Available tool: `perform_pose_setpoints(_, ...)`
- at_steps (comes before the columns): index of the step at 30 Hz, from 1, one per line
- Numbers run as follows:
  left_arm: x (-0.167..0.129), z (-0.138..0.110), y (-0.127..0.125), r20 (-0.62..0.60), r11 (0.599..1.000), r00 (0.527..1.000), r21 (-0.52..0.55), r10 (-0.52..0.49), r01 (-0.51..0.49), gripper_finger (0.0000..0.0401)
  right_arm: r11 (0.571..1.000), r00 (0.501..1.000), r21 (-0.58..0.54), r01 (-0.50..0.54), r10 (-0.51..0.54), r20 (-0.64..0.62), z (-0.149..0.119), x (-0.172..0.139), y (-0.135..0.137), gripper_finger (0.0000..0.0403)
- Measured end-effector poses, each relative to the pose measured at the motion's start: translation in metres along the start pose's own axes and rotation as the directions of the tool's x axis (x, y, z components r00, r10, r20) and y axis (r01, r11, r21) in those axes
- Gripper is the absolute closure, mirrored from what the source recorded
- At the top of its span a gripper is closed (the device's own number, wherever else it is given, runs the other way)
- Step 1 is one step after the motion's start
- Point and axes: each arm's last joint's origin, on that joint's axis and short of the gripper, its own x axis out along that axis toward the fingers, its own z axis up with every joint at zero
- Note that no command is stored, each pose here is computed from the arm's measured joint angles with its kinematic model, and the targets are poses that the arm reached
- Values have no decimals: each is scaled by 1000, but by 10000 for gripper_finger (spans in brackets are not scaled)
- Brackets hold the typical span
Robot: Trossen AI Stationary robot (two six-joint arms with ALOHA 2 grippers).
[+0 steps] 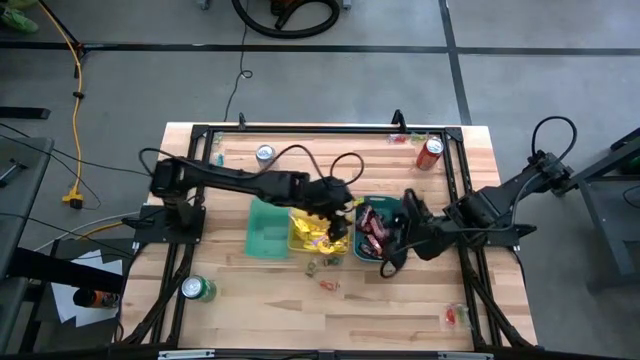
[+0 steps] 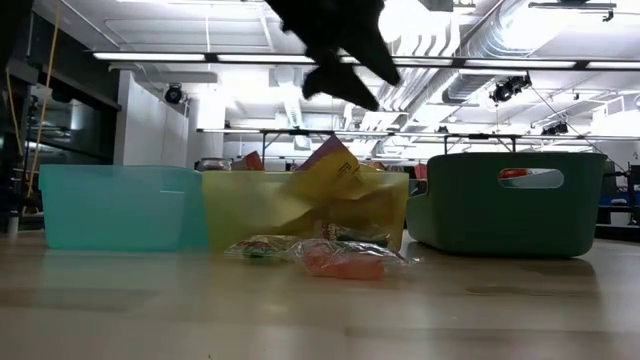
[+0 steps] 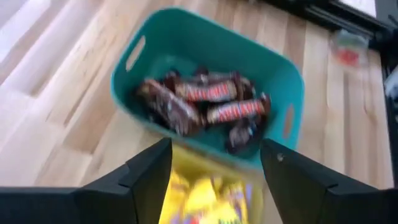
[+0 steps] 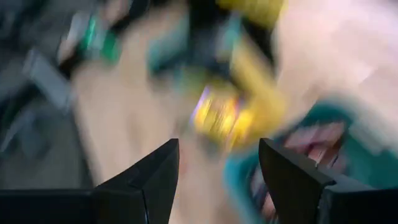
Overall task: Sort candy
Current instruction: Put the red gummy into the green bin
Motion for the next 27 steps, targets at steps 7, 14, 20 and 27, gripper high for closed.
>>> perform_pose_setpoints(7,-65,-33,-20,219,994,974,-81,-57,77,169,991,882,-10,135,-124,-455,-54,-14,-5,187)
perform_pose_setpoints(14,-125,-57,-35,537,965,844,-212,-16,153,169,963,681,95,252,-107,-725,-136,3,-26,191)
perform_pose_setpoints(20,-143,-56,-37,616,955,782,-278,92,106,169,906,531,245,346,27,-847,-195,53,-57,192)
perform_pose_setpoints(27,-146,-52,-39,651,942,754,-300,85,153,169,862,488,243,446,-6,-873,-218,70,-76,192)
